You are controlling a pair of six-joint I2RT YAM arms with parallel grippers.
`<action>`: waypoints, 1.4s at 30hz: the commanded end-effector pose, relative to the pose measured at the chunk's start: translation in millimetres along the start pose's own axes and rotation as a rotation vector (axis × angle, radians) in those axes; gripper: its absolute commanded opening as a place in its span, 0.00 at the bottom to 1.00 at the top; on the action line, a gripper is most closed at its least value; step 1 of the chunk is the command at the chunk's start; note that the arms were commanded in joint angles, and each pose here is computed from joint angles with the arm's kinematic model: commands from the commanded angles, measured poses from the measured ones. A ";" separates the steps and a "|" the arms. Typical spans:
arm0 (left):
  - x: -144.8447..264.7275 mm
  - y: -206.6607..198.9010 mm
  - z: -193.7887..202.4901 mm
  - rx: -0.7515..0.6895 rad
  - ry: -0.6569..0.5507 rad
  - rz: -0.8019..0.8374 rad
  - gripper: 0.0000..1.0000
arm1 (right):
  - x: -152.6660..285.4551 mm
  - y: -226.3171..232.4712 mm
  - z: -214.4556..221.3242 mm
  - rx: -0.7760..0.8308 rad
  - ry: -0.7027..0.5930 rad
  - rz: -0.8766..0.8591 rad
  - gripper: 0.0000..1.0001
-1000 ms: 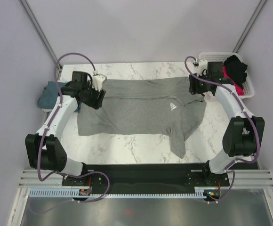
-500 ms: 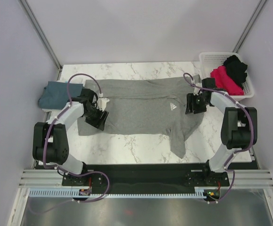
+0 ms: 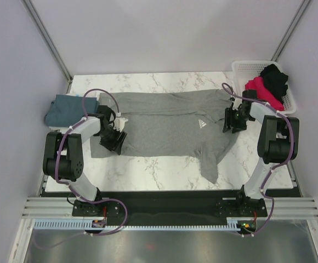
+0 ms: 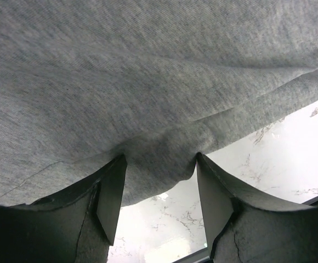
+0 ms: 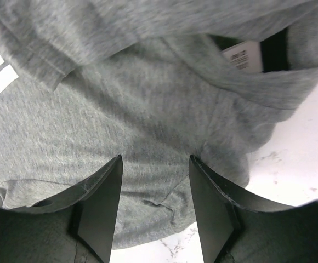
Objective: Fold and stack the t-shirts
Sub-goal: Fold the tshirt
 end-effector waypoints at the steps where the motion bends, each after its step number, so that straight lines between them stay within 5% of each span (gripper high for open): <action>1: 4.1 9.9 -1.0 -0.037 -0.012 -0.044 0.62 | -5.2 -19.0 2.8 -0.016 0.042 0.059 0.60; 11: 27.3 8.2 -13.2 -0.058 -0.116 -0.051 0.61 | 21.1 -28.3 -19.3 0.038 -0.075 0.106 0.58; 18: 101.1 -18.6 -28.5 -0.061 -0.342 0.015 0.63 | 119.3 4.2 -22.0 0.162 -0.368 0.131 0.61; 29: 90.9 -26.9 -9.5 -0.029 -0.282 0.087 0.62 | 102.8 47.5 59.2 -0.032 -0.105 -0.181 0.58; 36: 91.0 -27.6 -7.4 -0.040 -0.293 0.090 0.62 | 96.8 48.7 60.2 -0.087 -0.087 -0.195 0.58; 42: 80.2 -29.8 0.5 -0.004 -0.270 0.115 0.61 | 69.9 31.1 14.6 -0.123 -0.150 -0.230 0.58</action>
Point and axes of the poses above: each gripper's point midway between its finger pads, its own x axis back along the fingers, its own y axis along the line the jaws close on, z = x × y, the point moved 10 cm from there along x, back along the fingers, and after that the axes turned 11 degrees about x, right-handed, at the moved point
